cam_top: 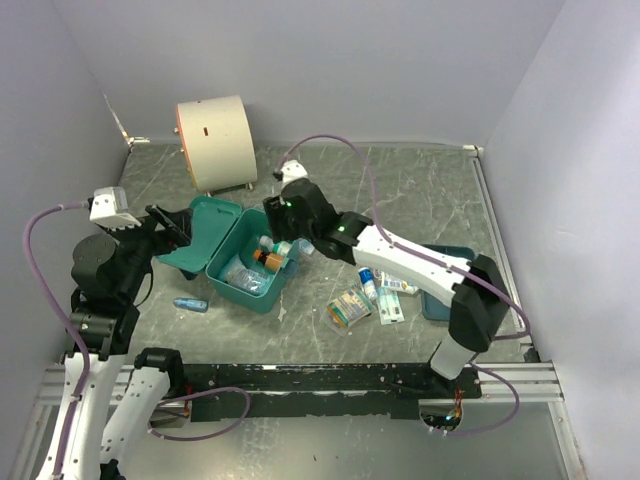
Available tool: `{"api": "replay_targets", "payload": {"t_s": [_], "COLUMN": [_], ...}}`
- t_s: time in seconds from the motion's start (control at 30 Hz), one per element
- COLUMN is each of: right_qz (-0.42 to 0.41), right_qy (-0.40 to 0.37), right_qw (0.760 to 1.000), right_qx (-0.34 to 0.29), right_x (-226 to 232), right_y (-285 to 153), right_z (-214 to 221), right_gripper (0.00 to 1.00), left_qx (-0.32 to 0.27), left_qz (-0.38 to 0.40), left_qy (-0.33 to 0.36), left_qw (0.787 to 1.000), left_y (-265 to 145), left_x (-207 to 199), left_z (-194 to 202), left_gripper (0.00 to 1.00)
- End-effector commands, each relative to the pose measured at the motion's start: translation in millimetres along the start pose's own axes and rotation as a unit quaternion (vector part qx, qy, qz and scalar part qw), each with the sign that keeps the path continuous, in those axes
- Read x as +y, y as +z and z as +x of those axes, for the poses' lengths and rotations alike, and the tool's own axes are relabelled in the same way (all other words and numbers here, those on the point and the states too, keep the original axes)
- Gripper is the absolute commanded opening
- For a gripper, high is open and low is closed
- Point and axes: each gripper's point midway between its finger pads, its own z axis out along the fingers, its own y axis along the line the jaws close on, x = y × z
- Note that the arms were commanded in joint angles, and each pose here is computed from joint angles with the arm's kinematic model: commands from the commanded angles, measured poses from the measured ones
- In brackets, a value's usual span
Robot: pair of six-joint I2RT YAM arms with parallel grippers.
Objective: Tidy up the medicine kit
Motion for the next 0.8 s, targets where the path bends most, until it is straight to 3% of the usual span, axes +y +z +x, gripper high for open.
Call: {"api": "replay_targets", "payload": {"t_s": [0.0,0.13,0.3,0.5,0.77], "right_qz": [0.118,0.191,0.265,0.25,0.225], "right_qy": [0.085,0.175,0.271,0.343,0.389], "right_qw": [0.989,0.966,0.925,0.905,0.892], "right_qx": [-0.037,-0.024,0.023,0.042,0.051], "right_x": [-52,-99,-138,-136,-132], "right_y": [-34,-63,-100,-128,-135], "right_z": [-1,34,118,180,228], "right_gripper": [0.57,0.58,0.59,0.64,0.61], "left_qx": [0.001,0.01,-0.002,-0.016,-0.013], "left_qz": [0.085,0.12,0.139,0.128,0.154], "left_qy": [0.036,0.046,0.053,0.056,0.021], "left_qw": [0.996,0.992,0.989,0.99,0.988], "left_y": [-9,-12,-11,-12,-16], "left_x": [-33,-45,-52,-45,-54], "left_z": [-13,-12,-17,-12,-7], "left_gripper": [0.92,0.93,0.95,0.95,0.94]}}
